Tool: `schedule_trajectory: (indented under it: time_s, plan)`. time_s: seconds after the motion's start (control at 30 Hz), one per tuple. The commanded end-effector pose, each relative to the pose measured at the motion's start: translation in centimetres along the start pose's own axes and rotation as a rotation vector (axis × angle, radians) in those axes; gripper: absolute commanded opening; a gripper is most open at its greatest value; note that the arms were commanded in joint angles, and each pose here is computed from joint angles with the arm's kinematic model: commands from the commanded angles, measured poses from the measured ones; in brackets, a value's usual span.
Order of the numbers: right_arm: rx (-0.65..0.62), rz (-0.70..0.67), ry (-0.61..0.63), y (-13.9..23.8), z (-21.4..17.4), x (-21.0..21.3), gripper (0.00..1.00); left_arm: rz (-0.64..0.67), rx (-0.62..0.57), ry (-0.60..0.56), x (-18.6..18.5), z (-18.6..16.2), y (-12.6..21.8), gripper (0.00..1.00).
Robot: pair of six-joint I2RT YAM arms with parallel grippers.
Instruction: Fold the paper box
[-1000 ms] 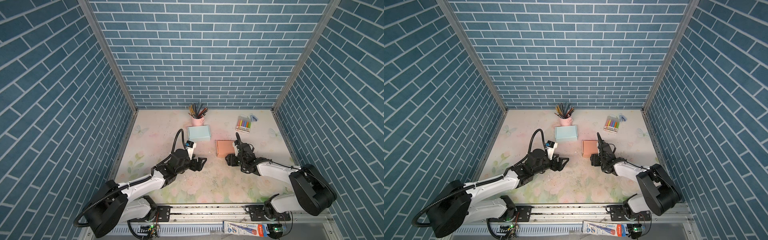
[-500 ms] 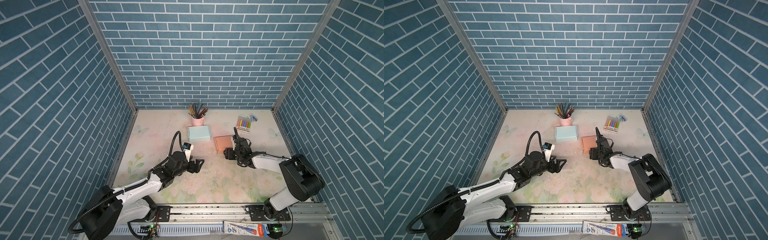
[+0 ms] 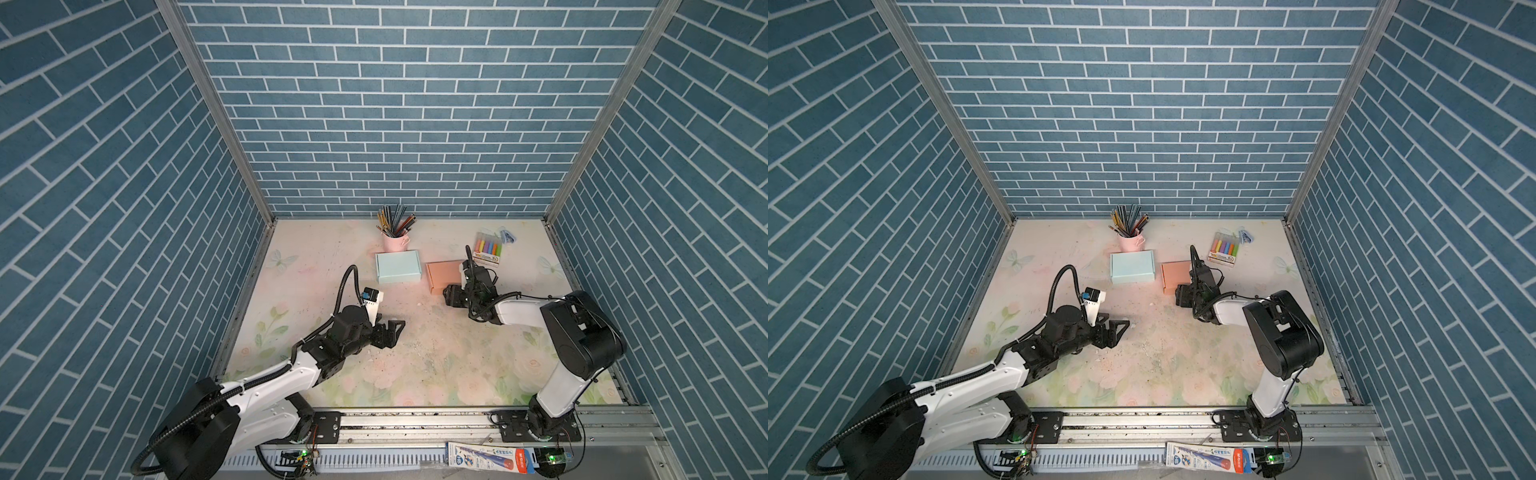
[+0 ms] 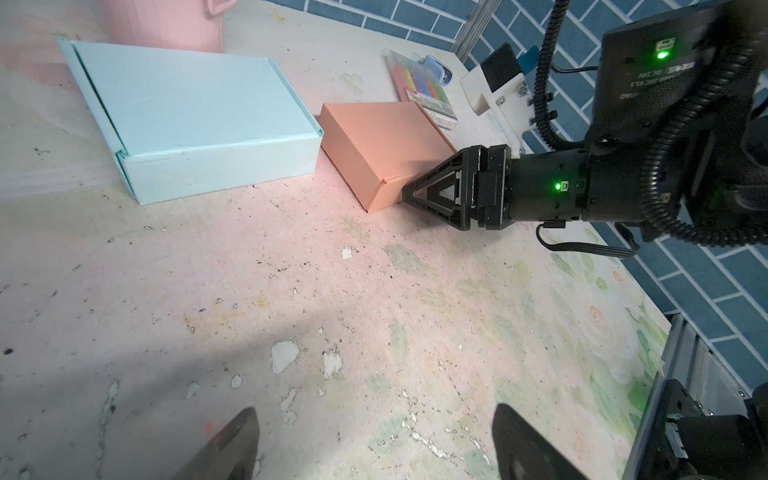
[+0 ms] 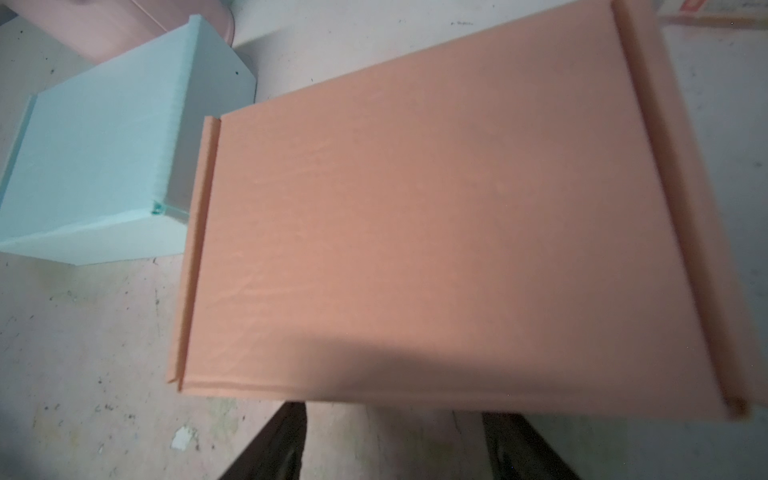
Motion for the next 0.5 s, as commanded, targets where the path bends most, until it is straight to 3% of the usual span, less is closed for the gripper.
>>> schedule_trajectory:
  time_s: [0.0,0.47]
  plan:
    - [0.031,-0.015,-0.044,-1.0,-0.4,-0.5,0.68,0.019,-0.02,0.006,0.6,0.1,0.4,0.88]
    - [0.016,-0.037,-0.084,-3.4,0.9,-1.6,0.68,0.024,-0.031,0.005,0.9,0.0,1.2,0.89]
Point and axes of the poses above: each gripper's point midway between its finger pads, its own y axis back along the fingers, its own x axis along the line the jaws close on, z = x × y, the point moved 4 cm from there along y, back along the fingers, and after that the axes turned 13 degrees about y, right-handed, at the moved point
